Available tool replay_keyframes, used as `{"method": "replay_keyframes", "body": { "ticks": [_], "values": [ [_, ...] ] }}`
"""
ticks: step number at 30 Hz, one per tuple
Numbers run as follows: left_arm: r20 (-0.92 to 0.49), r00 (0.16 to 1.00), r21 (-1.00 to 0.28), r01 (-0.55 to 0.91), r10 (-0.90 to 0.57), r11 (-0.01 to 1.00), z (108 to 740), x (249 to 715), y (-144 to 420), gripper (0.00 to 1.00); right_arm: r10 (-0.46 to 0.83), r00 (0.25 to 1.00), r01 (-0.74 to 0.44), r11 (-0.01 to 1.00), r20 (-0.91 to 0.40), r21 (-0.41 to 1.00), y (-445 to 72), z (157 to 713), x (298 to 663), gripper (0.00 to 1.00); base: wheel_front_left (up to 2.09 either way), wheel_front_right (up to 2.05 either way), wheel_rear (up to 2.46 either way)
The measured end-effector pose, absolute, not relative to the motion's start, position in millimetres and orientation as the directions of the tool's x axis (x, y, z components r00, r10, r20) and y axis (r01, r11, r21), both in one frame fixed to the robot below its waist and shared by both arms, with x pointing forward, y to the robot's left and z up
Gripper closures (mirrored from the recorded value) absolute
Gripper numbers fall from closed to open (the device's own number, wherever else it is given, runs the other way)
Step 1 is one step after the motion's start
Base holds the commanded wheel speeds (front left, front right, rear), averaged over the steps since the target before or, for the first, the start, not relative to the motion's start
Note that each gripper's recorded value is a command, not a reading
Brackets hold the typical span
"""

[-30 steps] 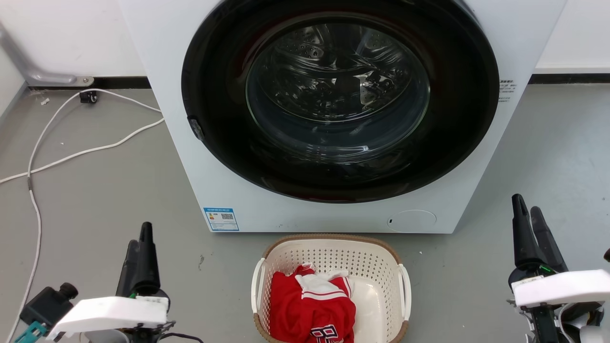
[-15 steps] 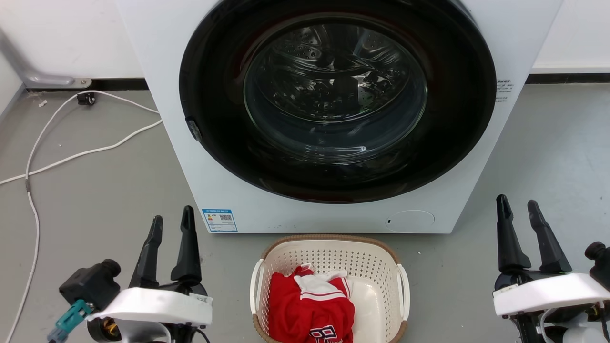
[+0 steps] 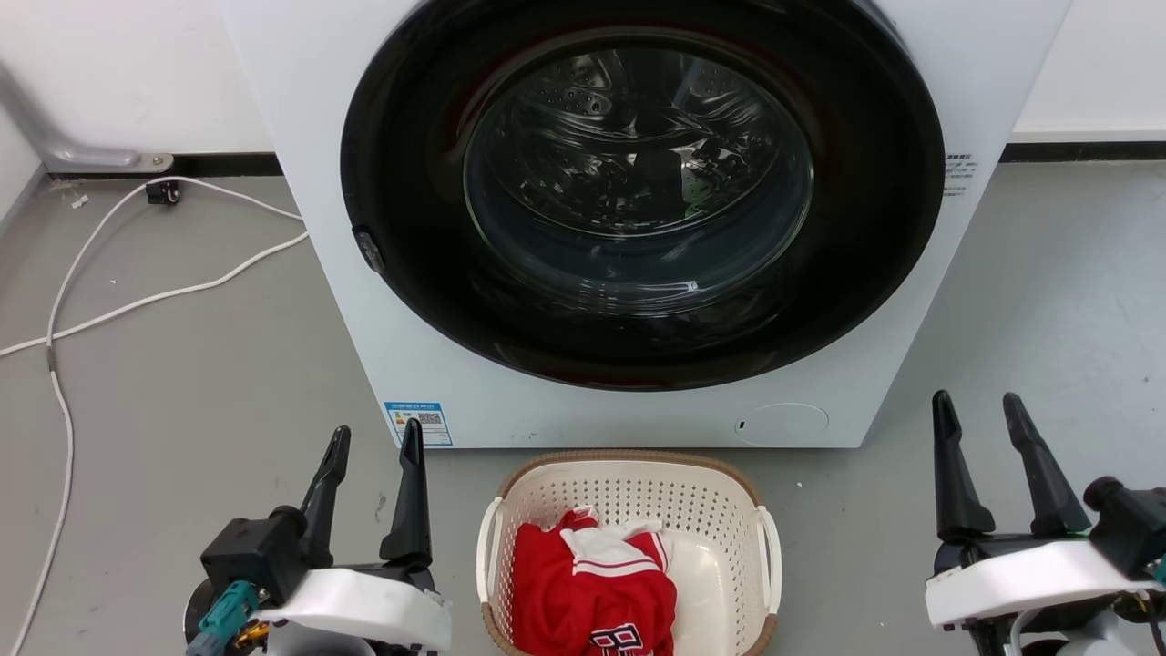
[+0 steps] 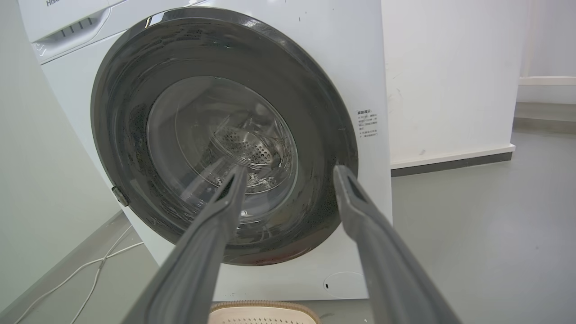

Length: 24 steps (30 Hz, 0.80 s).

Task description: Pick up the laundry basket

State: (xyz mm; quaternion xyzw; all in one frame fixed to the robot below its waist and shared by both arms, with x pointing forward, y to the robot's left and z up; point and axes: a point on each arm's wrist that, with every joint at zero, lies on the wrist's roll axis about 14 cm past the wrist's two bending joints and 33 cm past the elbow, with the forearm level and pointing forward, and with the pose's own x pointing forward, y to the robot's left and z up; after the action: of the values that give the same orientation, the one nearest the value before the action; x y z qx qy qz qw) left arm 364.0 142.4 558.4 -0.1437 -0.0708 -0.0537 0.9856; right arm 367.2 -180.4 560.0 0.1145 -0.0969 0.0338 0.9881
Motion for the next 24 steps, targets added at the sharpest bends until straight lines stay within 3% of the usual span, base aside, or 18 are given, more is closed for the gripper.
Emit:
{"method": "replay_keyframes", "body": {
  "ticks": [24],
  "values": [
    [0.186, 0.963, -0.080, 0.214, -0.196, 0.974, 553, 353, 117, 0.00, 0.101, 0.973, -0.101, 0.995, 0.206, -0.013, -169, 556, 359, 0.00, 0.00, 0.00, 0.00]
  ]
}}
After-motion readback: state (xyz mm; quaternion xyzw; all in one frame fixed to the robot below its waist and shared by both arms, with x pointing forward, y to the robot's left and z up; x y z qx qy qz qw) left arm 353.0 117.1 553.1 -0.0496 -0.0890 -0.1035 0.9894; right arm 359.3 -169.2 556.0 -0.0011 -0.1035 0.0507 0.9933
